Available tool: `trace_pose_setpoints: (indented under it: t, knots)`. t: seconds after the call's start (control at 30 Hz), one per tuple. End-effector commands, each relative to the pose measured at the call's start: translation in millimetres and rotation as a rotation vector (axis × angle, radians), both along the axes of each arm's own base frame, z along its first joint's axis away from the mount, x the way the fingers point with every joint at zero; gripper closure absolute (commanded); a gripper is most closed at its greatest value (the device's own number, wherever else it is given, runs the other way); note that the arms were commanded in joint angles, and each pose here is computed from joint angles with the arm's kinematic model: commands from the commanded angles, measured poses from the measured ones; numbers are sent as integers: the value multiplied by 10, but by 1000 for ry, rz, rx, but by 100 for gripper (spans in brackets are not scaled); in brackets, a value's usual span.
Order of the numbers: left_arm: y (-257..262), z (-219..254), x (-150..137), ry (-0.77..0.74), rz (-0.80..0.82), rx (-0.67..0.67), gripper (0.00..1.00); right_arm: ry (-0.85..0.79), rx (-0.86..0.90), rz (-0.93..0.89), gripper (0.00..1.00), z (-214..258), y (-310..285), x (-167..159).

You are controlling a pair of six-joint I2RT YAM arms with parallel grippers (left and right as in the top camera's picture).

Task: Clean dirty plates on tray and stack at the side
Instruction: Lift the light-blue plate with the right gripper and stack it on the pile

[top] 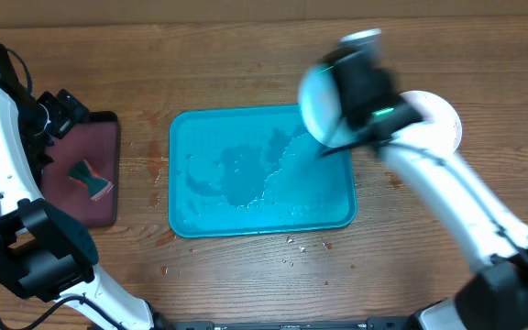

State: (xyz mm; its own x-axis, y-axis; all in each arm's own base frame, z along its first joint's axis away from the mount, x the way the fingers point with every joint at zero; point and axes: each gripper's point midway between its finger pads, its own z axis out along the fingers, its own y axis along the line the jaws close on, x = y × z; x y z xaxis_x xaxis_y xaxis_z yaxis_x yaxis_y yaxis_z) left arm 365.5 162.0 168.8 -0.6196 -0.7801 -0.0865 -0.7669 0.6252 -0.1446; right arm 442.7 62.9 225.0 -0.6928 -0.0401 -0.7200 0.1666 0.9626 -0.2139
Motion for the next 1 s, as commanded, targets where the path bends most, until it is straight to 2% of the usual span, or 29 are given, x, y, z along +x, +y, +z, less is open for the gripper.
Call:
trace_pose_setpoints:
  t: [0.0, 0.03, 0.2, 0.27, 0.37, 0.4, 0.43, 0.47, 0.5, 0.6, 0.67, 0.73, 0.8, 0.97]
  knots:
    - [-6, 79, 21, -24, 5, 4, 0, 45, 465, -82, 96, -78, -418, 56]
    - [-6, 79, 21, -24, 6, 4, 0, 87, 542, -125, 96, -217, -693, 42]
    - [-6, 79, 21, -24, 6, 4, 0, 222, 688, -308, 96, -731, -1420, -148]
    - [-6, 79, 21, -24, 6, 4, 0, 278, 717, -369, 96, -957, -1594, -225]
    - [-6, 79, 21, -24, 6, 4, 0, 281, 721, -360, 96, -1081, -1604, -139]
    - [-6, 79, 21, -24, 5, 4, 0, 267, 728, -335, 91, -1071, -1554, -78]
    - [-6, 79, 21, -24, 6, 4, 0, 256, 734, -318, 81, -1056, -1521, -35]
    - [-6, 79, 21, -24, 6, 4, 0, 224, 740, -279, 52, -1011, -1442, 71]
    - [-6, 79, 21, -24, 5, 4, 0, 209, 738, -265, 42, -990, -1408, 120]
    - [-6, 79, 21, -24, 6, 4, 0, 156, 721, -203, 30, -933, -1248, 314]
    - [-6, 79, 21, -24, 6, 4, 0, 131, 726, -240, 29, -967, -1178, 415]
    - [-6, 79, 21, -24, 5, 4, 0, 129, 712, -362, 29, -1196, -1153, 501]
    - [-6, 79, 21, -24, 6, 4, 0, 146, 717, -407, 29, -1334, -1123, 510]
    - [-6, 79, 21, -24, 5, 4, 0, 189, 732, -434, 32, -1731, -1008, 593]
